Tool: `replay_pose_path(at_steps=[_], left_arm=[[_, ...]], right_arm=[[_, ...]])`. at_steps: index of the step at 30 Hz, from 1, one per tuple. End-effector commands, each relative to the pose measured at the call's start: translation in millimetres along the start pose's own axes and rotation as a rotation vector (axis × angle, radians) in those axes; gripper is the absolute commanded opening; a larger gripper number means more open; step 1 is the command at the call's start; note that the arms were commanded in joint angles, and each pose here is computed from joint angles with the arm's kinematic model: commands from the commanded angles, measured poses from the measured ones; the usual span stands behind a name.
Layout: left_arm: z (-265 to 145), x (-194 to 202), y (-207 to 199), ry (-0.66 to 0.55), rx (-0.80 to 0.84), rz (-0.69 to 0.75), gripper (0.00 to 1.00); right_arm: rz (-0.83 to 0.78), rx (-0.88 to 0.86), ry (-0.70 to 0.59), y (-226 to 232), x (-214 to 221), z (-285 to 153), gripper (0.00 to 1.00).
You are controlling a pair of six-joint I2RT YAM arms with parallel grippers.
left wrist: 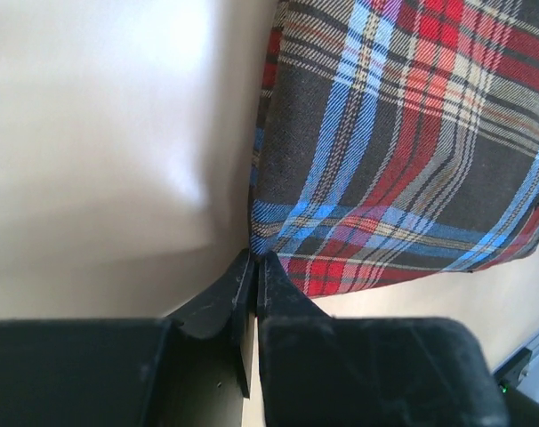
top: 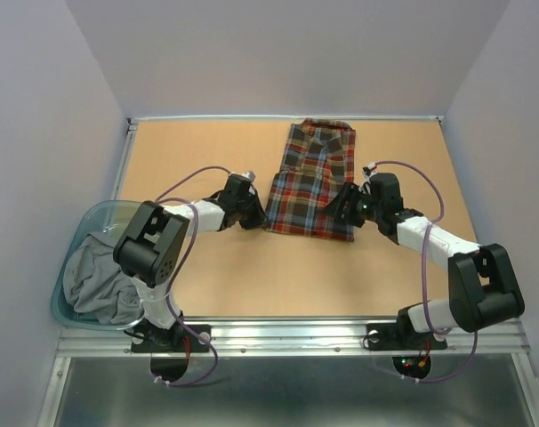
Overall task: Fold and stack the long sleeve shirts
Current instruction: Fold the shirt
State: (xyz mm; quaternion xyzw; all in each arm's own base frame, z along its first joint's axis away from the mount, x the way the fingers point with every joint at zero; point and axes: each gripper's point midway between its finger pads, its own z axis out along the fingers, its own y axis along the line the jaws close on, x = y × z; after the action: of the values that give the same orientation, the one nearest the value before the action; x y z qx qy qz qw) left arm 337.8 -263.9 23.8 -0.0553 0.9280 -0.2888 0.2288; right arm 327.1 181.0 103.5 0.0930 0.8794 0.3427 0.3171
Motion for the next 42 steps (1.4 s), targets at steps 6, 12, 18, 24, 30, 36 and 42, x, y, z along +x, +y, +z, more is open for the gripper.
replay_pose_path(at_steps=[6,12,18,24,30,36,42], left_arm=[[-60.0,13.9,14.4,-0.075,-0.059,0.002,0.56],[-105.6,-29.5,-31.5,-0.225,0.039,0.055,0.75],[-110.5,-34.2,-95.9,-0.216,0.304,0.109,0.47],[-78.2,-44.0,-115.1,-0.209,0.349,0.114,0.28],[-29.2,-40.8,-96.0,-0.156,0.283,0.064,0.22],[22.3,-0.1,-42.7,-0.041,0.175,-0.043,0.17],[35.5,30.7,-8.3,0.020,0.107,-0.107,0.17]], right_arm=[[-0.066,-0.296,0.057,68.5,16.2,-10.0,0.65],[-0.070,-0.435,0.100,95.0,26.4,-11.1,0.65],[-0.009,-0.510,0.124,104.2,30.8,-0.2,0.65],[-0.012,-0.512,0.060,115.8,4.9,13.9,0.64],[0.073,-0.461,0.055,93.9,9.7,42.5,0.63],[0.231,-0.363,0.097,28.0,53.8,71.8,0.62],[0.289,-0.261,0.108,-20.7,81.7,77.0,0.61]])
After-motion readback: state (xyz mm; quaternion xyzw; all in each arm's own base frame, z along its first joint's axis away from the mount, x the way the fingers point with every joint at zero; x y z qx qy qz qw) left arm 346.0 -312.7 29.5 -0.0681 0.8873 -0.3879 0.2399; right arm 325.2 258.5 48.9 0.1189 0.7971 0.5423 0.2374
